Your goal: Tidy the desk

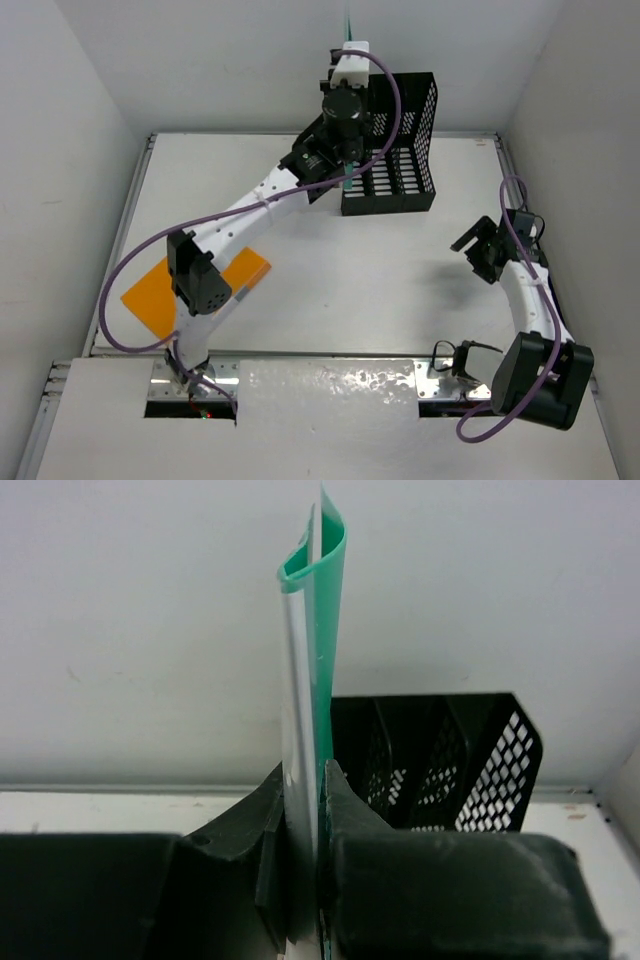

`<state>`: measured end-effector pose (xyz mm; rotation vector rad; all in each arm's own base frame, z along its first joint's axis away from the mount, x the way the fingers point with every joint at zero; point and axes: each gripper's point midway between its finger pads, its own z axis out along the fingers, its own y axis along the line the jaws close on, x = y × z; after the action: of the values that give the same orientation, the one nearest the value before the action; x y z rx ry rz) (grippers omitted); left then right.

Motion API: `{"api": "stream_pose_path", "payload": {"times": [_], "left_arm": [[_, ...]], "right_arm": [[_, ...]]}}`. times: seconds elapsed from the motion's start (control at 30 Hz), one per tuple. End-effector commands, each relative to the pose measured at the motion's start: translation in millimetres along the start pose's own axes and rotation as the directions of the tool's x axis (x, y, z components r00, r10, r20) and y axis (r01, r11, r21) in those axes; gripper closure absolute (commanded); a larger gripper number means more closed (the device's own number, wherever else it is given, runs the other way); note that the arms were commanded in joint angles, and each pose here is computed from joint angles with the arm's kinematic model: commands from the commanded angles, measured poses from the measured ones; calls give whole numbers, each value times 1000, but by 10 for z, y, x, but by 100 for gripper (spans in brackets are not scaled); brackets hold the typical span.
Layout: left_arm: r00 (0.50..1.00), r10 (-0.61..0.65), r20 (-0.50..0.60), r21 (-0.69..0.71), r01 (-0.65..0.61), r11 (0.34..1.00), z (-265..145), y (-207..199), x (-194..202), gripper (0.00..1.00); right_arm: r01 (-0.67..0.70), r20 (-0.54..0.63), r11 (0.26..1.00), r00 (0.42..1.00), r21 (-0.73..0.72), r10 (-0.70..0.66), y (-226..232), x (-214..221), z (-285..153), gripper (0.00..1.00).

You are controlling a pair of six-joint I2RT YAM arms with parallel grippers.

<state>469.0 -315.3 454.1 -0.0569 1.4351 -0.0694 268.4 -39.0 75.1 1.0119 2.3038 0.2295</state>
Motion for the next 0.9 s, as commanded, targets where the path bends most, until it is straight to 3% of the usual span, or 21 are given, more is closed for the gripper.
{"api": "stream_pose_path", "payload": {"times": [0.0, 0.33, 0.87], "left_arm": [[991, -72, 109, -49, 78, 996, 10, 177, -382, 100], [991, -31, 127, -128, 47, 991, 103, 207, 204, 100], [974, -82, 210, -108, 106, 988, 216, 42, 640, 100]], "right_arm": [[13, 5, 1000, 1000, -12, -13, 24, -24, 24, 23], [5, -13, 1000, 1000, -3, -5, -13, 35, 67, 23], [5, -5, 999, 1000, -38, -6, -6, 121, 80, 23]]}}
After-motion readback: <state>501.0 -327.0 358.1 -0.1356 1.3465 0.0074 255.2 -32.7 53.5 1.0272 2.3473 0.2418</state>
